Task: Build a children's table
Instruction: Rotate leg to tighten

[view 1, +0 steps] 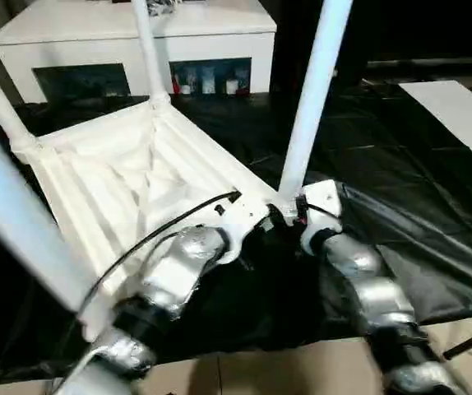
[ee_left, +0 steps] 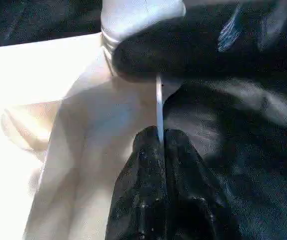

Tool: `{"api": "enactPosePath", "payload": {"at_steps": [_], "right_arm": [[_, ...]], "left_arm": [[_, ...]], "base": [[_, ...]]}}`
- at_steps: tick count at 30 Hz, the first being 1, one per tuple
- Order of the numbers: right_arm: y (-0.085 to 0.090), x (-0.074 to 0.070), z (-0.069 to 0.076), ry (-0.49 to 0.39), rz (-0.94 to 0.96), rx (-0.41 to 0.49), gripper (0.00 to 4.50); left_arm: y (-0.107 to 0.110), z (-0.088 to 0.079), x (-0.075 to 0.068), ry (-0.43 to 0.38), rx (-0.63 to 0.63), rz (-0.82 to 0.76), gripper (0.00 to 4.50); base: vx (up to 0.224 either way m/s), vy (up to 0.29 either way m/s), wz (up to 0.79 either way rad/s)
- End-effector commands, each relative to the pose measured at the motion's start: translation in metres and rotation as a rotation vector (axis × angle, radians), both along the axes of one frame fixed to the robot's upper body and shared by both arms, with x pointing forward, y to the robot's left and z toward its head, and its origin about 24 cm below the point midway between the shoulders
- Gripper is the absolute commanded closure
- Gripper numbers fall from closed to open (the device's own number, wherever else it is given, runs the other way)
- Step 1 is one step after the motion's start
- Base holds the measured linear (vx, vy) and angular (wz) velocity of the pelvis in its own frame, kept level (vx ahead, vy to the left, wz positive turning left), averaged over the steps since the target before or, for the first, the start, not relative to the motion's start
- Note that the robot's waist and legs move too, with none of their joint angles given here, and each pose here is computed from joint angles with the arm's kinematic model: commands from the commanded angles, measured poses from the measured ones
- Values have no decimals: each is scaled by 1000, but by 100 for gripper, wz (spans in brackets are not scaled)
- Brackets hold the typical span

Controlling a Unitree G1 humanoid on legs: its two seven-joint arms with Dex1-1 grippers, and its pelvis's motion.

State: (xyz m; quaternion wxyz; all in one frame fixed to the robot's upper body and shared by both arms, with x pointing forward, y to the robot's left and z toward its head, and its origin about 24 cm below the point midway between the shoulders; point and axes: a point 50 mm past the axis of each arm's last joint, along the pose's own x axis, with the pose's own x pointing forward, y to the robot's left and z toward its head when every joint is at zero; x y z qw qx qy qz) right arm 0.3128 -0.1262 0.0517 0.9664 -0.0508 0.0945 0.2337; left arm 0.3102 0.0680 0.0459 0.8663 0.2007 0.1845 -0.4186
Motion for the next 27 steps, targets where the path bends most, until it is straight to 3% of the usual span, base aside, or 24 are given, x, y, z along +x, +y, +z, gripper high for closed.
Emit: {"api": "enactPosePath", "payload": {"at_steps": [1, 2, 3, 5, 10, 17, 24, 27], "right_arm": [[-3, -6, 13, -29, 136, 26, 47], [-3, -6, 13, -29, 136, 26, 47], [-14, -20, 14, -22, 305, -36, 47], [-21, -31, 13, 5, 419, -55, 47], [-33, -53, 4, 129, 620, -99, 47], [-34, -53, 0, 162, 659, -115, 47], [-36, -52, -1, 185, 665, -111, 112], [-36, -51, -1, 184, 654, -107, 120]], "left_arm": [[11, -11, -11, 59, 36, -100, 450], [11, -11, -11, 59, 36, -100, 450], [19, -11, -23, 93, 47, -255, 450], [23, -11, -38, 152, 36, -416, 450], [38, -10, -53, 270, 30, -538, 450], [40, -6, -55, 281, 21, -560, 450], [41, -6, -55, 291, 26, -566, 450], [42, -6, -55, 298, 31, -565, 450]], "base": [[0, 0, 0], [57, -14, 2], [0, 0, 0], [28, 4, 0], [11, 2, 0], [0, 0, 0], [0, 0, 0], [0, 0, 0]]}}
